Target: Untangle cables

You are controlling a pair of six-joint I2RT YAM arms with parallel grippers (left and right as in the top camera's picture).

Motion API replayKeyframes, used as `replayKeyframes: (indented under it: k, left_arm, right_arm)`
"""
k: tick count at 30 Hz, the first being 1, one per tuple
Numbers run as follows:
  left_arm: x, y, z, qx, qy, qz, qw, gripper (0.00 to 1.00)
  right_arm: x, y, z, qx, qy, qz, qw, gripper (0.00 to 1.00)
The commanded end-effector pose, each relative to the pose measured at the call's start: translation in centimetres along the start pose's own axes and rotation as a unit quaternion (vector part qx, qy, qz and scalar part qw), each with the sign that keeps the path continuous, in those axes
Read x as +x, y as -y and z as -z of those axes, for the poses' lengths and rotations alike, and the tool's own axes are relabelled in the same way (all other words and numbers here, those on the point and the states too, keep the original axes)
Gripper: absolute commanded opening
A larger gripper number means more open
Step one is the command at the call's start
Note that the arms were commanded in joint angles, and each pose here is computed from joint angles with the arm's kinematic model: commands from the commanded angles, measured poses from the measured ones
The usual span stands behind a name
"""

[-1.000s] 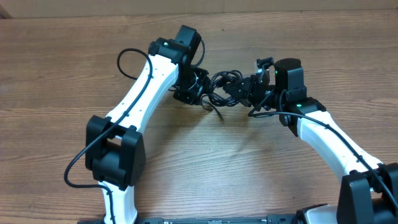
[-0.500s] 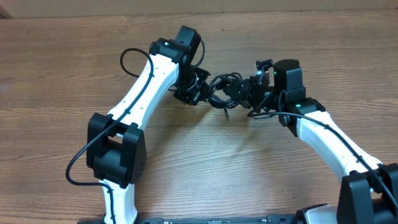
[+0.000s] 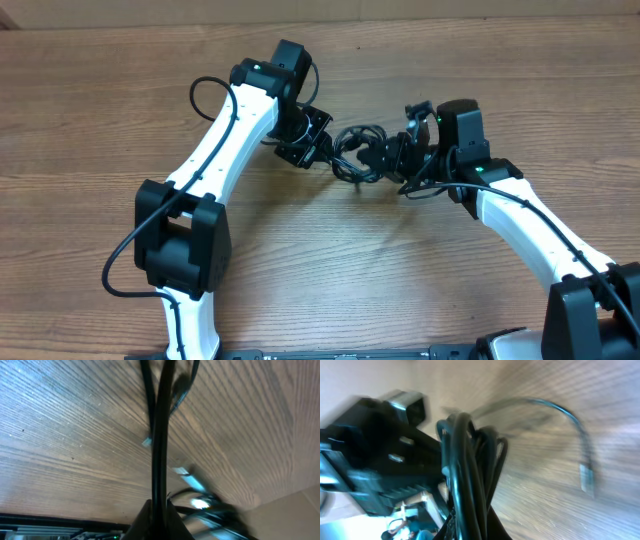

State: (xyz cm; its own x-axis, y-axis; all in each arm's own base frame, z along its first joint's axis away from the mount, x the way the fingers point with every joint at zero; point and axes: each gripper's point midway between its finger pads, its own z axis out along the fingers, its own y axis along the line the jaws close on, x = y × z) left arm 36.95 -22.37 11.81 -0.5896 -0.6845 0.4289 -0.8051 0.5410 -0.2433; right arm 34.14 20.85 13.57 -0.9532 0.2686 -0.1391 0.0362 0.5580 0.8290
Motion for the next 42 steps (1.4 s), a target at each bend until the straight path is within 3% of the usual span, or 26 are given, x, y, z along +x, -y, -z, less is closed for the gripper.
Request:
replayKeyframes:
  k: [1,12,22,32,37,39,41,42]
  left_arm:
    - [-4.0,0.0,1.6,0.014,0.046,0.013,0.999,0.04]
    - [-5.3,0.0,1.8,0.009,0.086,0.014,0.996,0.04]
    - [-5.4,4.6,1.7,0.083,0.122,-0.051,0.988,0.05]
    - [-3.5,4.4,-0.2,0.018,0.204,-0.178,0.962,0.04]
    - [-6.1,3.6,1.3,-0.029,0.277,-0.23,0.932,0.04]
    - [-6.8,3.7,2.4,-0.029,0.277,-0.252,0.927,0.13]
    - [-6.5,4.1,4.5,-0.008,0.25,-0.279,0.927,0.49]
    - [-6.3,4.3,5.1,0.001,0.239,-0.287,0.928,0.64]
  right_arm:
    - [-0.2,1.7,0.8,0.055,0.021,0.011,0.998,0.04]
    - [1.8,2.4,0.7,0.068,-0.016,-0.016,0.997,0.04]
    - [4.1,1.7,0.3,0.055,-0.061,-0.064,0.995,0.04]
    - [3.6,3.0,0.4,0.095,-0.029,-0.184,0.978,0.04]
    - [3.6,3.8,0.6,0.117,-0.012,-0.272,0.955,0.04]
    - [3.6,3.8,0.6,0.117,-0.008,-0.304,0.946,0.04]
    - [3.4,3.7,0.5,0.112,0.003,-0.366,0.924,0.15]
    - [3.3,3.6,0.5,0.11,0.005,-0.379,0.919,0.16]
